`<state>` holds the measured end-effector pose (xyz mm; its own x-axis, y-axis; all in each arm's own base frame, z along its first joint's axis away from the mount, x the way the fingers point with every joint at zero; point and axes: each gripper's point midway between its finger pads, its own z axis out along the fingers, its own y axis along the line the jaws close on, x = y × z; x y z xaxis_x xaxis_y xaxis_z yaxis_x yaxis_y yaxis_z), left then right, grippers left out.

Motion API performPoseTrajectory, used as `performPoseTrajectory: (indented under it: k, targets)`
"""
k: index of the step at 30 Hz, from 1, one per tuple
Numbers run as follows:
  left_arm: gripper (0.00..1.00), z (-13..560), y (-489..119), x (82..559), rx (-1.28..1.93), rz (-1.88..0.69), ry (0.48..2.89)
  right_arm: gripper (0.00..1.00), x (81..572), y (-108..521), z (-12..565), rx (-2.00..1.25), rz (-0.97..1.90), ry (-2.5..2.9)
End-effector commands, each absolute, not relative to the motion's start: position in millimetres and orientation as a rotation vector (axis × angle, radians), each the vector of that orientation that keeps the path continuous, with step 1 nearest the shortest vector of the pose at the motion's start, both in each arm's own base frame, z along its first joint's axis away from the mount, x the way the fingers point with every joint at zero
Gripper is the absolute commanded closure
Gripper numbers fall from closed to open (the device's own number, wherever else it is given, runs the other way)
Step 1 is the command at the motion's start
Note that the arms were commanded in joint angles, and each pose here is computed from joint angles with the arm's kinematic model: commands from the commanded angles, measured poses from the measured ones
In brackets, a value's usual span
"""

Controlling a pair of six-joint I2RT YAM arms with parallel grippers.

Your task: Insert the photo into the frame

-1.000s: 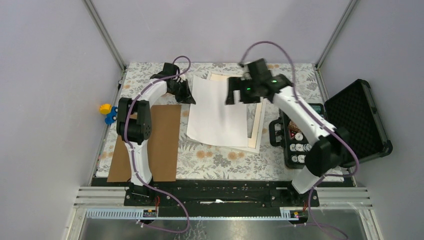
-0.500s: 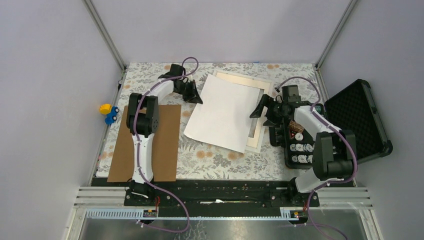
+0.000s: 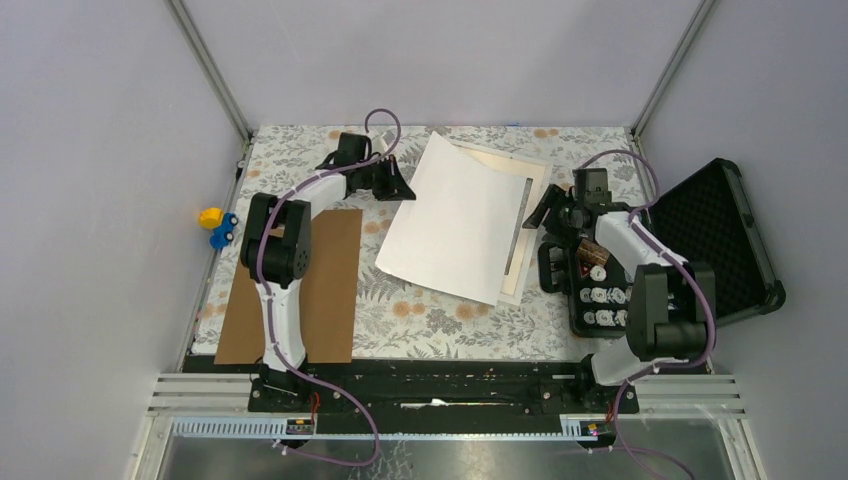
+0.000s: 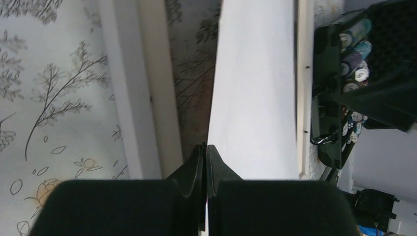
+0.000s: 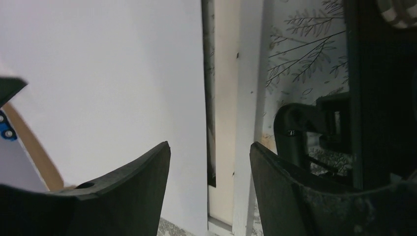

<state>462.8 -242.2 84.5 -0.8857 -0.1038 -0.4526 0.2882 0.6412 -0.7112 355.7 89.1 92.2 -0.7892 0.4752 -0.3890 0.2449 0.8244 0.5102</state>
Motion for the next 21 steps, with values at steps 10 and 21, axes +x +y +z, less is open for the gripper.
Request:
performPoseTrajectory:
  k: [10,21]
  targets:
    - [1.00,159.4,-261.6,460.4,0.407,-1.275,2.057,0.55,438.7,48.3,82.8,0.664,0.413,2.409]
    - [1.00,160.5,-260.6,438.8,0.438,-1.280,2.062,0.60,464.5,35.4,47.5,0.705,0.453,2.444]
